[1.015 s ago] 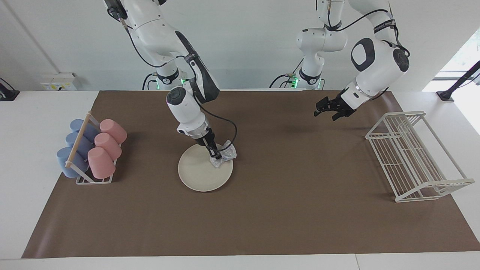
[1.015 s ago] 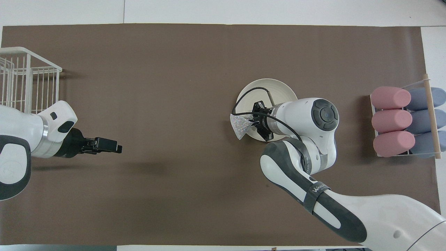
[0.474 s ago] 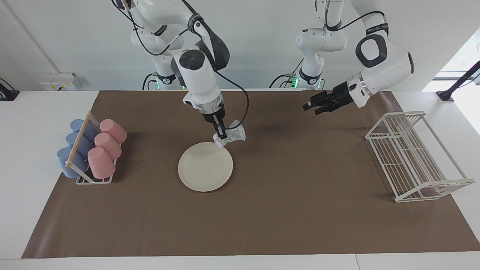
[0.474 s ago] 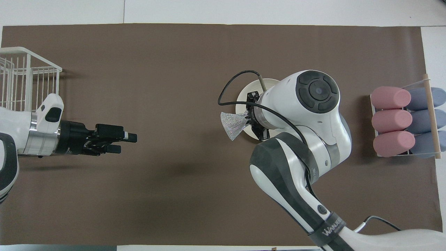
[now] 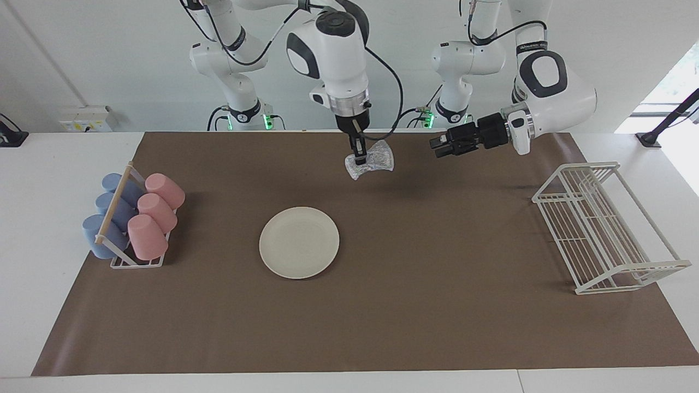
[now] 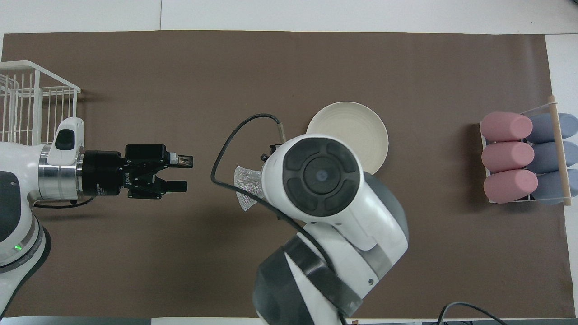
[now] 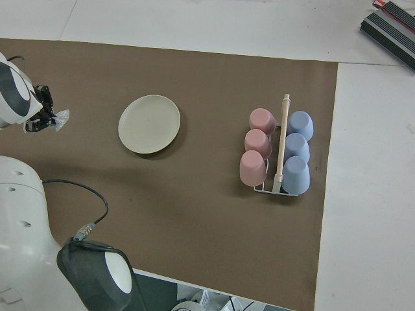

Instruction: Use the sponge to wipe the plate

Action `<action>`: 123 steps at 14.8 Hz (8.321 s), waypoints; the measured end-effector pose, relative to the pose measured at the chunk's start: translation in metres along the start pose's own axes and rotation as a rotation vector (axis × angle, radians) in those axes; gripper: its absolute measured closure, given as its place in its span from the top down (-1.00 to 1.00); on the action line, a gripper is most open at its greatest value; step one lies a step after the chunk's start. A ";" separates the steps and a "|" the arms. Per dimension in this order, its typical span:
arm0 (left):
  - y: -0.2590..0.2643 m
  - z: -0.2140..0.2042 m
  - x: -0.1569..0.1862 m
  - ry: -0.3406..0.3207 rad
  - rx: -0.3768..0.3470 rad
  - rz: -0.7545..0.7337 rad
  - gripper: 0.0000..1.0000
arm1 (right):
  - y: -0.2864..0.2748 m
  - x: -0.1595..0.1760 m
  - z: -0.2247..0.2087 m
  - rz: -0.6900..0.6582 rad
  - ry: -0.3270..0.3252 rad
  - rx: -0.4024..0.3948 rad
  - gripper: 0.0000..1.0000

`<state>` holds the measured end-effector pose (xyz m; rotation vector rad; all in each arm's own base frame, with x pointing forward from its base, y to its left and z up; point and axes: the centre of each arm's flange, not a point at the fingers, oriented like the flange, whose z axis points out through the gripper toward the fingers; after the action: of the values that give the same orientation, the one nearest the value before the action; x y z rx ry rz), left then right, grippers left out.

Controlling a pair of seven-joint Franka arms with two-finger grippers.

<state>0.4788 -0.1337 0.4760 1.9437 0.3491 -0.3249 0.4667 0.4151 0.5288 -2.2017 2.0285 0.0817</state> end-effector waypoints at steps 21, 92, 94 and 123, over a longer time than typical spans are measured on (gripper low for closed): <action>-0.025 0.054 -0.009 -0.119 -0.064 -0.006 -0.90 | 0.014 -0.026 -0.008 0.035 0.006 0.032 -0.83; -0.061 -0.062 0.131 0.658 2.101 0.155 1.00 | -0.046 0.435 -0.138 -1.456 -0.006 -0.241 1.00; -0.061 -0.062 0.131 0.659 2.101 0.155 1.00 | -0.046 0.435 -0.138 -1.456 -0.006 -0.241 1.00; 0.093 -0.148 0.023 0.466 1.273 0.030 1.00 | -0.044 0.435 -0.139 -1.456 -0.007 -0.241 1.00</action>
<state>0.5457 -0.0295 0.6013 3.2905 0.4633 -0.0313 0.5397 -0.0304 0.6089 -3.1502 0.0310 0.1508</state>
